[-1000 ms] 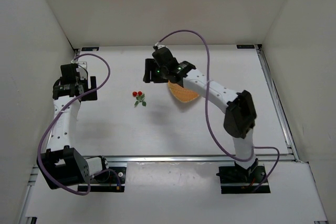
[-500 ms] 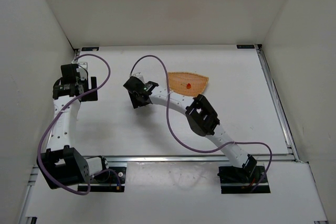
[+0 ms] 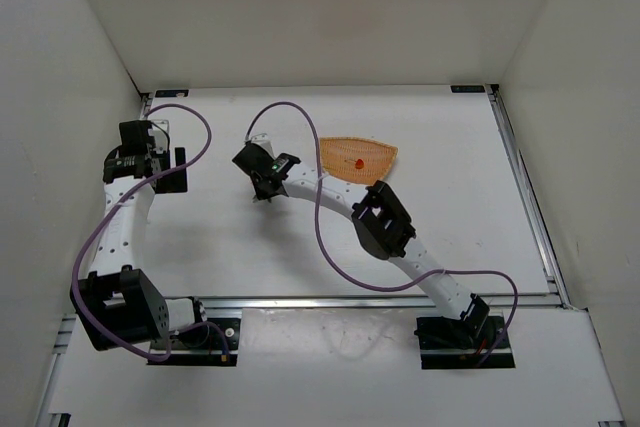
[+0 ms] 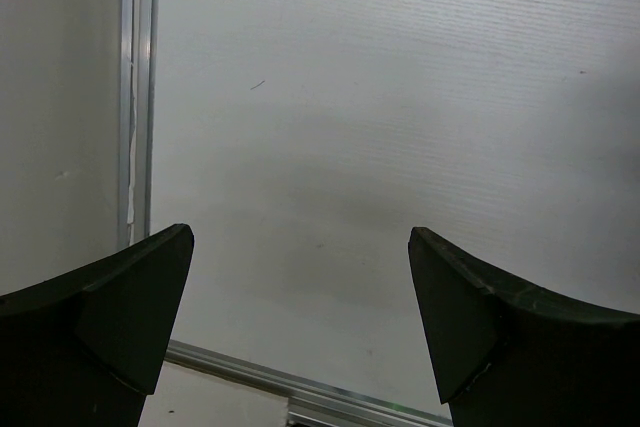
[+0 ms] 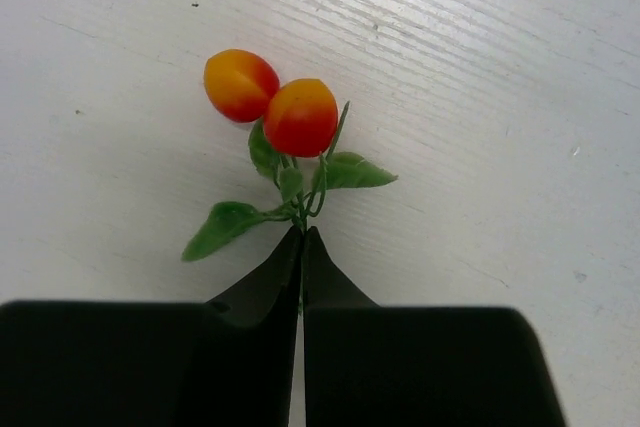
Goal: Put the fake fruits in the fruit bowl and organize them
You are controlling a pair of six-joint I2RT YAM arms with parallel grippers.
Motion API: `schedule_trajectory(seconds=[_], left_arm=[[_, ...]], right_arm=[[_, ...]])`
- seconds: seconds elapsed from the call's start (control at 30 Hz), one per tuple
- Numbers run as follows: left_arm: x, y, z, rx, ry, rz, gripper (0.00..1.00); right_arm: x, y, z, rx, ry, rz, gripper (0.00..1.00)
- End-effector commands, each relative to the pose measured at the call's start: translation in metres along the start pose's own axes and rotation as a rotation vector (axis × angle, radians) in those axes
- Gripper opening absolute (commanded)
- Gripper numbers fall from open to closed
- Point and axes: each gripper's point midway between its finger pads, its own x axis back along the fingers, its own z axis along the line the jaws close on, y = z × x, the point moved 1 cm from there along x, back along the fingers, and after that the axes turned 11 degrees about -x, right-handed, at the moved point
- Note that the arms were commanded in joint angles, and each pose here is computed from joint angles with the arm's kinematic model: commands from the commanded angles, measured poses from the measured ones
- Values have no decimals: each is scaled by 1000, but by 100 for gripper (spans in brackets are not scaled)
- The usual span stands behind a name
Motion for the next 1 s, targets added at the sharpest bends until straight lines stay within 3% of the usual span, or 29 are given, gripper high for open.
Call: schedule_trajectory(seconds=[0.0,0.17,0.4,0.5,0.67,0.83,0.97], left_arm=[[9,10,8,12,32,-29,100],[8,4,7,9,36,-9,100],[10,4,9,11,48,-14,100],[10,4,9,11,48,-14,100],[11,2,9,2,48,-14,100],[11,2,9,2,48,-14,100],[11,2,8,2,39,-17,100]], right_arm=[[10,-5,7,32,48,41,0],[71,43,25,-11,191,-84,0],[130,88,26,-59,264,-191,0],[140,111,5,-137,247,-225,0],[143,139,-73,-289,142,-266,0],[119,120,-147,-353,4,-206,0],[103,107,-179,-403,-45,-157,0]])
